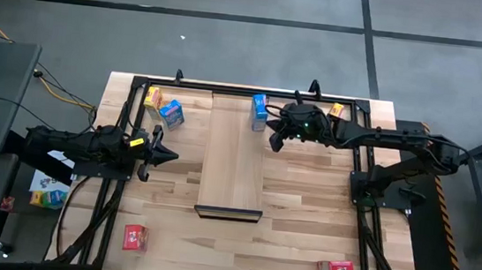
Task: Stack cereal on shelf
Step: Put the right blue cereal box on the shelf
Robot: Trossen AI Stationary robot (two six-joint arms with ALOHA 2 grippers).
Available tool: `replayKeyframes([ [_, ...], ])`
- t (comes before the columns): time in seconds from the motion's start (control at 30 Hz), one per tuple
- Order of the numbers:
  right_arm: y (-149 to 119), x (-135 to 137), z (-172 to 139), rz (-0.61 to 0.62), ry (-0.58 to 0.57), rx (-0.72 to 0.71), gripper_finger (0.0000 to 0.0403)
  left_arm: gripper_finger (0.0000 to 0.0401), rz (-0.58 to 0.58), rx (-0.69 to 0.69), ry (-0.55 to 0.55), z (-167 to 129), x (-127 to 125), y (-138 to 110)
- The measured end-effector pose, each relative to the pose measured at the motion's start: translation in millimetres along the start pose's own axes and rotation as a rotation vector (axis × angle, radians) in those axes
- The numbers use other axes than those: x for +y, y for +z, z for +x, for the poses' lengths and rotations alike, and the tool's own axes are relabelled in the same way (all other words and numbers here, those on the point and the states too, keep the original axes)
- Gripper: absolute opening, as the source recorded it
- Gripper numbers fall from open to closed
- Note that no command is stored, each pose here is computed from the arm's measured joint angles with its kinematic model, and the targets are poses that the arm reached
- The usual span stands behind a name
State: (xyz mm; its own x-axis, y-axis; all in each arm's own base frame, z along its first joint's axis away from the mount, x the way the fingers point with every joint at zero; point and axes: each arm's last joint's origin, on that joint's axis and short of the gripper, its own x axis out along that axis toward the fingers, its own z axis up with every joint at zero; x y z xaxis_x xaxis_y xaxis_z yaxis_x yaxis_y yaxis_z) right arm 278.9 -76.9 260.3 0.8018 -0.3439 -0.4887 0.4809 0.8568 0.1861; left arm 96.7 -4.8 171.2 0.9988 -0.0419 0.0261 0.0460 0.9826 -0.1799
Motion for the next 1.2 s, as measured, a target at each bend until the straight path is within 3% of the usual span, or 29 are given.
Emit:
replayKeyframes([
  [0.5, -0.8, 10.9, -1.4, -0.014, 0.042, -0.014, 0.0, 0.0005, 0.0, 0.0, 0.0, 0.0, 0.0, 0.0],
  [0.77, -6.5, 23.1, -3.2, -0.043, 0.188, 0.044, 0.0, 0.0005, 0.0, 0.0, 0.0, 0.0, 0.0, 0.0],
  [0.93, -4.5, 34.2, 3.3, -0.076, 0.155, -0.051, 0.0, 0.0005, 0.0, 0.0, 0.0, 0.0, 0.0, 0.0],
  [1.2, -7.0, 29.5, 14.6, -0.093, 0.03, -0.078, 0.0, 0.0005, 0.0, 0.0, 0.0, 0.0, 0.0, 0.0],
])
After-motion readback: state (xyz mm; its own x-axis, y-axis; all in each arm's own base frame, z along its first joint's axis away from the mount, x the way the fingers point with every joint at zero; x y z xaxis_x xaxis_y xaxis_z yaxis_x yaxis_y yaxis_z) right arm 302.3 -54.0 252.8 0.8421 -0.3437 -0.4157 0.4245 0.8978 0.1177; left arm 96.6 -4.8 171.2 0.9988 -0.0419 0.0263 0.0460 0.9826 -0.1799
